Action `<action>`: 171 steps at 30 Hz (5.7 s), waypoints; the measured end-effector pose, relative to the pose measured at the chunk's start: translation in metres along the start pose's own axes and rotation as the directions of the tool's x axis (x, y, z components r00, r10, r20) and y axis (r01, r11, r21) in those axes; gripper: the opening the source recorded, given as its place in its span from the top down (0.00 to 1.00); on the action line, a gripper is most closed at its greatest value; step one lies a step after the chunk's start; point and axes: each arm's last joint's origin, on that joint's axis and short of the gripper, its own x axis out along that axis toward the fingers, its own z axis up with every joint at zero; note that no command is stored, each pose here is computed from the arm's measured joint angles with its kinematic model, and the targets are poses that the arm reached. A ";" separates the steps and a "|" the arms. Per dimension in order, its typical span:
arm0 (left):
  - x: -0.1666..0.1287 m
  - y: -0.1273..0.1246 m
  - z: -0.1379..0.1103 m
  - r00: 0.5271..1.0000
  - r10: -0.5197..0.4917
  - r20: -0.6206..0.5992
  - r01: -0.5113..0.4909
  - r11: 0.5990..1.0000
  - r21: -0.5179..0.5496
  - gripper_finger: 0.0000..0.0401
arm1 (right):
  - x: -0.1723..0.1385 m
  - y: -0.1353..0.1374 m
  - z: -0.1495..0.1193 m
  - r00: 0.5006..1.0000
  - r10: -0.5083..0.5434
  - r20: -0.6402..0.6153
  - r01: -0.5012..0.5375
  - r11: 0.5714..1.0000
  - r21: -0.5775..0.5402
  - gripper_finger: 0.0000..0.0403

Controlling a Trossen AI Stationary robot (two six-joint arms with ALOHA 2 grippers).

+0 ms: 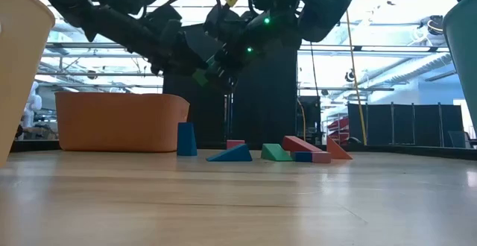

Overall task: Sort blocks by size
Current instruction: Put the green arch block into the orange bin, then put the pink rectangular block into the blue bin

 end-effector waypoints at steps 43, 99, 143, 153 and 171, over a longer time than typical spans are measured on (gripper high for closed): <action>-0.018 0.004 0.011 0.997 0.072 0.040 -0.069 0.996 -0.056 0.67 | -0.031 -0.020 0.015 0.989 -0.089 -0.119 0.080 0.994 -0.073 0.60; -0.064 0.047 -0.013 0.885 0.352 -0.307 -0.407 0.903 -0.138 0.40 | -0.086 -0.007 -0.104 0.309 0.854 -0.419 -0.467 0.520 0.716 0.65; -0.062 0.047 -0.010 0.903 0.323 -0.282 -0.374 0.915 -0.151 0.40 | -0.105 0.020 -0.064 0.489 0.670 -0.558 -0.826 0.152 -0.542 0.65; -0.062 0.047 -0.010 0.904 0.323 -0.282 -0.374 0.915 -0.151 0.40 | -0.111 0.020 -0.050 0.491 0.697 -0.523 -0.767 0.062 -0.639 0.65; -0.063 0.046 -0.012 0.903 0.310 -0.297 -0.364 0.920 -0.147 0.40 | -0.106 0.047 -0.060 0.444 0.710 -0.546 -0.794 0.029 -0.608 0.71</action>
